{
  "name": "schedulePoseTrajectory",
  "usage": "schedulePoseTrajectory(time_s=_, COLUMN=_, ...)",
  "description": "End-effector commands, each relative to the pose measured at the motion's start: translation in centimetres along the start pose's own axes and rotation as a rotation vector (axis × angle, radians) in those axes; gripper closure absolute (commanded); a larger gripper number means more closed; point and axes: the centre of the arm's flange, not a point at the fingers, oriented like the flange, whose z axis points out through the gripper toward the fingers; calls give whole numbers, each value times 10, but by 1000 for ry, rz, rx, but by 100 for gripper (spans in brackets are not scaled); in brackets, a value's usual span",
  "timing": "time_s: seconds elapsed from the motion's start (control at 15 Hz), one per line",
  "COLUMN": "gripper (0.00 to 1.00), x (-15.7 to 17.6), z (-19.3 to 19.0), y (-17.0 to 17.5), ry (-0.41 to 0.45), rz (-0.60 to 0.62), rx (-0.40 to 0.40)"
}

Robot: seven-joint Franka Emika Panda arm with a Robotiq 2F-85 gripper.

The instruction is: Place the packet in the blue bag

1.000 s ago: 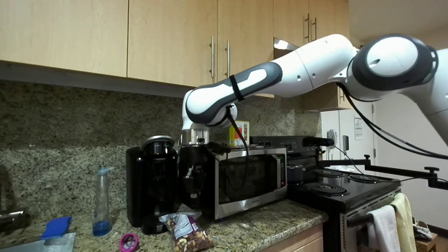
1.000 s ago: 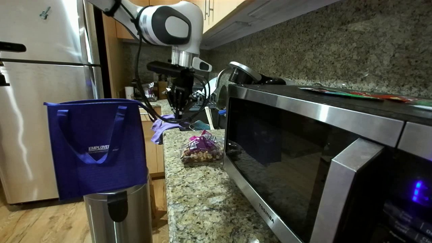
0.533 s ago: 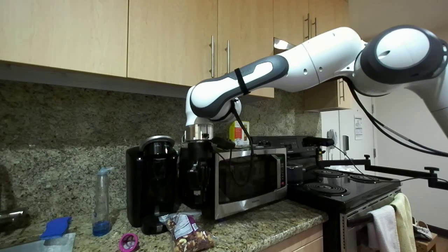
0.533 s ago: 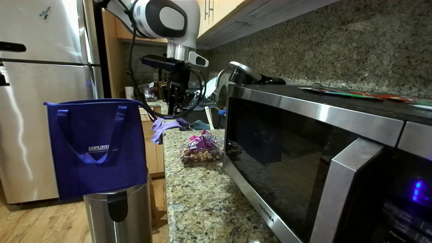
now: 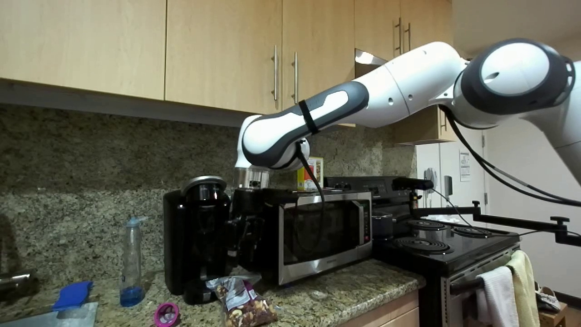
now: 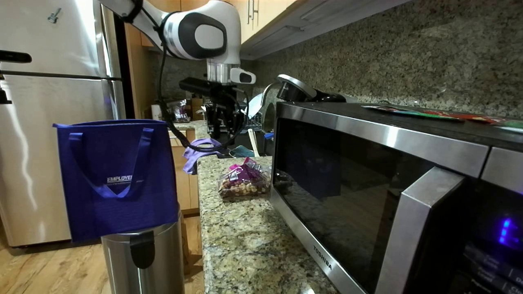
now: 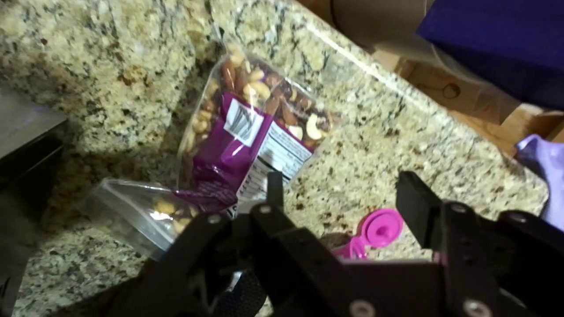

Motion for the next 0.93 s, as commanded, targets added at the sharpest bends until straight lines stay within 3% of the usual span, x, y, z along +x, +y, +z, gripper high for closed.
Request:
schedulePoseTrajectory(time_s=0.0, gripper=2, x=11, z=23, y=-3, ry=111, rz=167, rx=-33)
schedulePoseTrajectory(time_s=0.47, gripper=0, x=10, z=36, y=23, ry=268, rz=466, rx=-111)
schedulePoseTrajectory(time_s=0.73, gripper=0, x=2, z=50, y=38, ry=214, rz=550, rx=-207)
schedulePoseTrajectory(time_s=0.87, gripper=0, x=0, z=61, y=42, ry=178, rz=556, rx=-216)
